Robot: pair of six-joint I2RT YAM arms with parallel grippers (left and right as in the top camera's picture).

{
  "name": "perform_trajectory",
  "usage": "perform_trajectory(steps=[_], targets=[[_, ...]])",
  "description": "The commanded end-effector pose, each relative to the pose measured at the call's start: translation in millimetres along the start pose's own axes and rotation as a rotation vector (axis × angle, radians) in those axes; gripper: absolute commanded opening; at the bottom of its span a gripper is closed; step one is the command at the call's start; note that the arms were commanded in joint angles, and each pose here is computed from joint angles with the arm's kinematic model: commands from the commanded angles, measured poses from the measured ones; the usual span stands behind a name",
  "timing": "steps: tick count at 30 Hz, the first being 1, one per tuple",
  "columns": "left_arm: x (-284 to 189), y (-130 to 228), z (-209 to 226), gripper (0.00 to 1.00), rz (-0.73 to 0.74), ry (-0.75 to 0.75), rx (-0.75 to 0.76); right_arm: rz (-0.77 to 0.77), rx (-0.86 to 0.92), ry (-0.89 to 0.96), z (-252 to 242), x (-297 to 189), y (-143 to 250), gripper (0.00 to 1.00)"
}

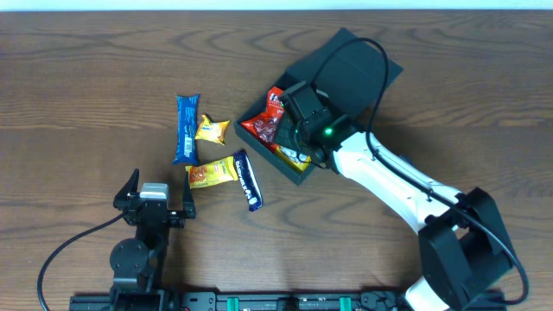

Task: Pack container

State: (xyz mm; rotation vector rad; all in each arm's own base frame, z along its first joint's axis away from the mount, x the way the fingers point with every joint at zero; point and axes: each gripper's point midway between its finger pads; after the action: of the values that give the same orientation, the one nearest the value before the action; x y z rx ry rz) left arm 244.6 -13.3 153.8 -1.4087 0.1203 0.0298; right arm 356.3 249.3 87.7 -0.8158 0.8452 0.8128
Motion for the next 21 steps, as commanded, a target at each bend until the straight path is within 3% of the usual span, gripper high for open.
perform_trajectory(steps=[1,21], targets=[[1,19,1,0.95,0.061,-0.012,-0.004,0.008,0.013,0.038,-9,0,4,0.01],[1,19,1,0.95,0.061,-0.012,-0.004,-0.077,-0.08,0.351,-86,-2,2,0.01]])
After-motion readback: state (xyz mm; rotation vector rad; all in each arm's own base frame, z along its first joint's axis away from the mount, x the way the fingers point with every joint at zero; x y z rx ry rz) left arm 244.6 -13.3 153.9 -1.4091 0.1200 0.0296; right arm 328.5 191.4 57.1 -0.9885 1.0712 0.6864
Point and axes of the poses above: each gripper's point midway between its finger pads, its own x axis out along the fingers, its own z axis along the line the jaws close on, y = z × x, and after that the axes turned 4 degrees about x, right-handed
